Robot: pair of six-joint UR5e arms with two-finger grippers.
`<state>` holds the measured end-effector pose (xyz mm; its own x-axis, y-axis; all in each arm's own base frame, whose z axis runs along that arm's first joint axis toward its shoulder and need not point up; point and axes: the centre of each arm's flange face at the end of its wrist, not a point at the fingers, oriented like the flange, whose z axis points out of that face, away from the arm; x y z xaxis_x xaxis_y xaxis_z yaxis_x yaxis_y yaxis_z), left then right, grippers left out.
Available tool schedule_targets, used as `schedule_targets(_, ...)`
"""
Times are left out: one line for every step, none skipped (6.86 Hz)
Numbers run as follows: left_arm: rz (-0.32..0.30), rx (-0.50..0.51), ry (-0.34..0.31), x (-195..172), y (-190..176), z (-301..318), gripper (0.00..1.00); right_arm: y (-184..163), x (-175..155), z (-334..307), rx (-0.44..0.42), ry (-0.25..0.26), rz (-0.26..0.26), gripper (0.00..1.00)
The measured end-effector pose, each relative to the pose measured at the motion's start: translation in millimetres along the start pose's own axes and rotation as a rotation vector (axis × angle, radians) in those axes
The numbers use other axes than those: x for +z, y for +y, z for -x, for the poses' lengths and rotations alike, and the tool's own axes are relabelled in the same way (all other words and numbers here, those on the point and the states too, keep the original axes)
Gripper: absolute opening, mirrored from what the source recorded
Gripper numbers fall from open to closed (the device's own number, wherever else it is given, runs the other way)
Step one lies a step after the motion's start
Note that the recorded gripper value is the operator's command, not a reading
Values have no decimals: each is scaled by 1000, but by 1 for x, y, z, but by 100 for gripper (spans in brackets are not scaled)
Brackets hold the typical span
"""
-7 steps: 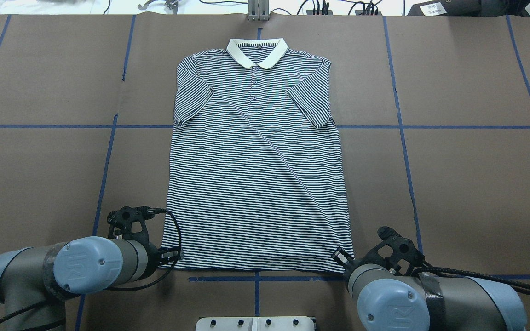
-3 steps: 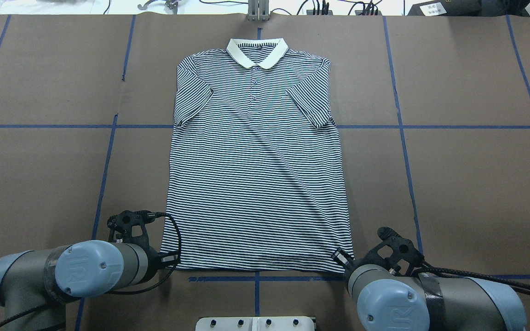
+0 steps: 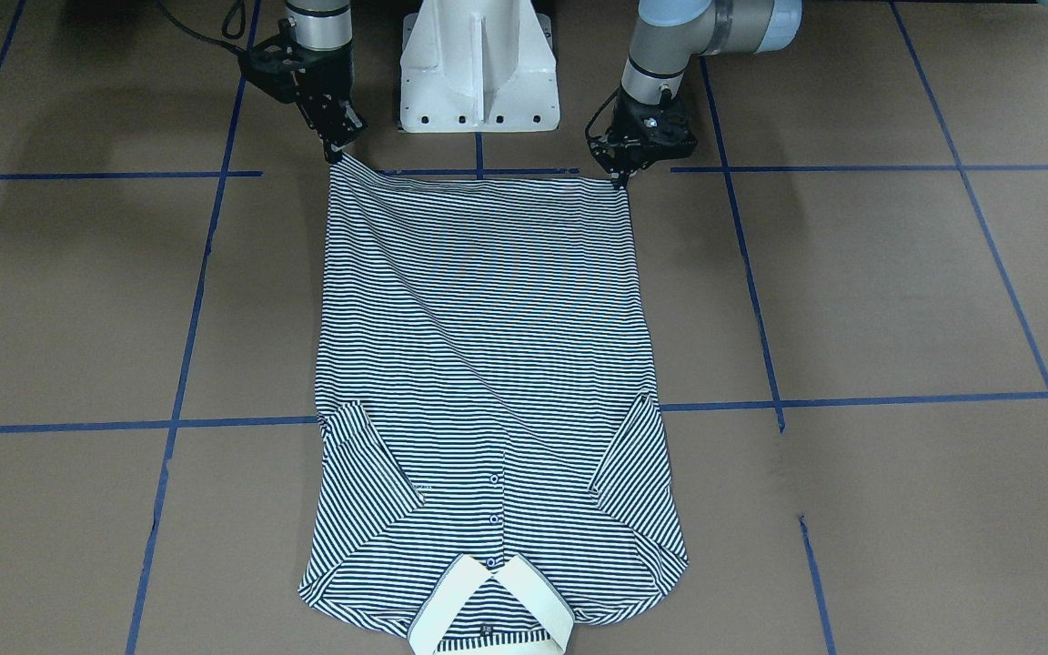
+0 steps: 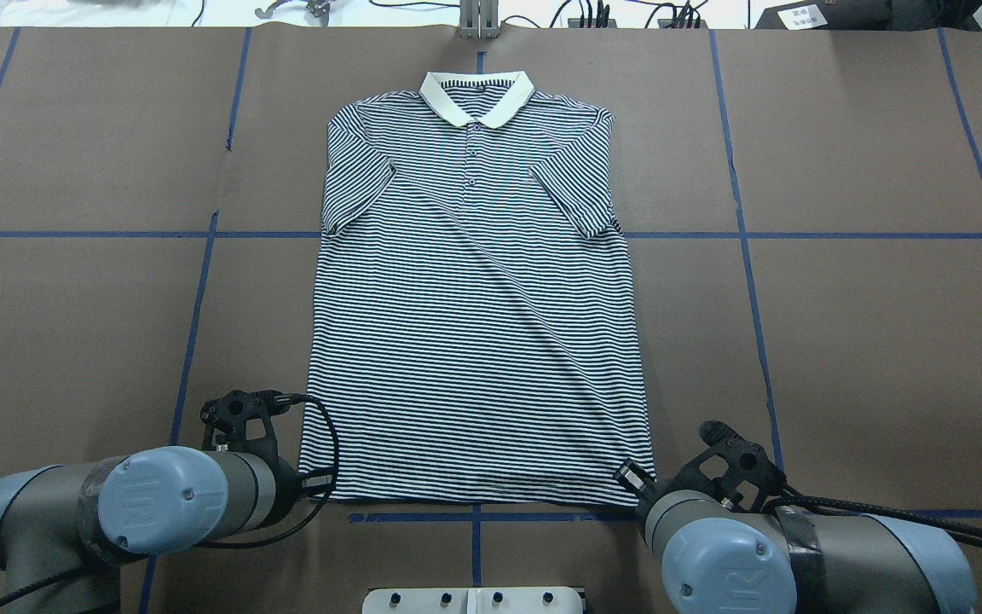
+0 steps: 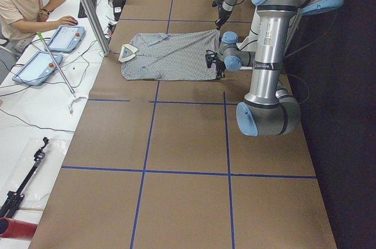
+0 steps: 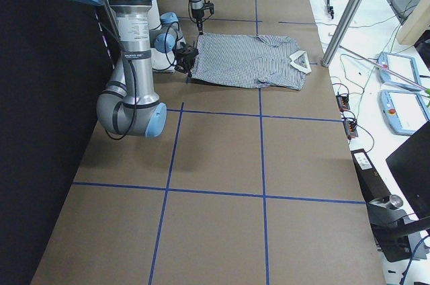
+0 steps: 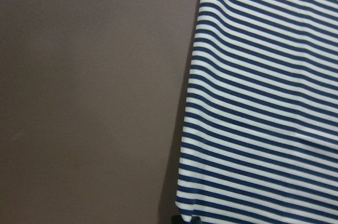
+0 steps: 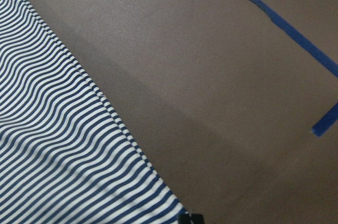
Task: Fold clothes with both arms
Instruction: 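Grasp both hem corners nearest the robot with both grippers, then lift the hem with both grippers and fold it toward the collar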
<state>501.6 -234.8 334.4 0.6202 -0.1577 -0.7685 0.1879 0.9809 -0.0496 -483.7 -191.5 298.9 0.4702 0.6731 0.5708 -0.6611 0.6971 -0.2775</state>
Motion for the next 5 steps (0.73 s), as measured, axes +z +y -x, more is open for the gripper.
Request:
schedule_targets(6,2,26,-13,4,-5,0,1,-3,-1,-2,-4,3,0)
schedule_targets(28,-8,61,-33,19,-9,0,5,-9,-6,-14,-6,13,0)
schedule_targets(53,-28,84,-49,35,-12,0,14,-23,-19,-42,0,28,0)
schedule_targets(71,-56,101,-64,45,-12,0,25,-42,-33,-83,3,42,0)
schedule_targets(88,-108,109,-75,55,-9,0,34,-57,-43,-113,-8,48,0)
